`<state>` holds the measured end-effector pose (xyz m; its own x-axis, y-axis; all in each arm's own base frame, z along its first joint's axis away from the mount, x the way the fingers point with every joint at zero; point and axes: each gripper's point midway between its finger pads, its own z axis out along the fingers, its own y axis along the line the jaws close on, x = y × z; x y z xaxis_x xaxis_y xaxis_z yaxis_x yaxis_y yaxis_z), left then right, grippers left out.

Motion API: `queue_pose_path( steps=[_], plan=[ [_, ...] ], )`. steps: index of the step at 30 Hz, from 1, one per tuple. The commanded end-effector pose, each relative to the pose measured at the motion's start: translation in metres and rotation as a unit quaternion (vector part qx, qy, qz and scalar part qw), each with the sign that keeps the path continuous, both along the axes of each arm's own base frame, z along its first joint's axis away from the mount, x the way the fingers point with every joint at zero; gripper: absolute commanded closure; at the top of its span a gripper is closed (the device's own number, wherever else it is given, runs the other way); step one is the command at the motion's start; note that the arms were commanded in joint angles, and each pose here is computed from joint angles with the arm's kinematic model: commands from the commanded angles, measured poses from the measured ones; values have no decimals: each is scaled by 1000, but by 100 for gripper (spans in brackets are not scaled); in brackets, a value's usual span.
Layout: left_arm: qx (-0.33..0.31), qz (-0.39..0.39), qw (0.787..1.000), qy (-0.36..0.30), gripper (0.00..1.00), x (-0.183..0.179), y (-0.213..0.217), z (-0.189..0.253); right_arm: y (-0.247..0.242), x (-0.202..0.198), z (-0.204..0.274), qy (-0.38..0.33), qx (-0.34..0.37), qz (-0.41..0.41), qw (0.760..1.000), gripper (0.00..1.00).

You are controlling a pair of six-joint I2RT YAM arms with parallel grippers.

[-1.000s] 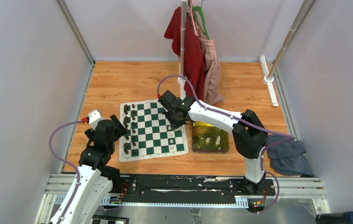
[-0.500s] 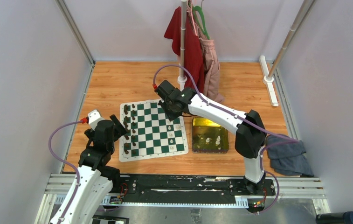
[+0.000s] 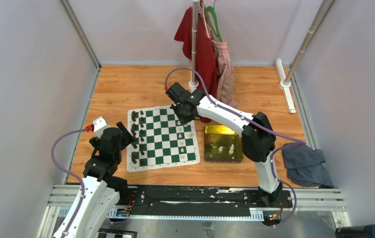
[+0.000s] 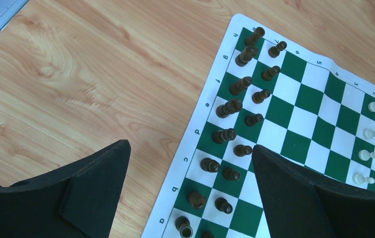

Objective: Set up the chess pieces on the board
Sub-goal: Place the chess piece on the chessboard.

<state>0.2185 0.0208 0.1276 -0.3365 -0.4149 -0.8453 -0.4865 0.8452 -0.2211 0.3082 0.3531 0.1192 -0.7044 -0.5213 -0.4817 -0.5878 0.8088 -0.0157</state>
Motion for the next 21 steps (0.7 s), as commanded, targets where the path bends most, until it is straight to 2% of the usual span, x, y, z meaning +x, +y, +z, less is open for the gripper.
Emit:
queue_pose_path(
  steps=[1, 21],
  plan=[
    [6, 6, 1000, 0, 0, 0, 2, -2, -11, 11, -11, 9, -15, -6, 1000, 100],
    [9, 6, 1000, 7, 0, 1, 2, -3, -13, 14, -51, 41, -19, -6, 999, 100]
  ],
)
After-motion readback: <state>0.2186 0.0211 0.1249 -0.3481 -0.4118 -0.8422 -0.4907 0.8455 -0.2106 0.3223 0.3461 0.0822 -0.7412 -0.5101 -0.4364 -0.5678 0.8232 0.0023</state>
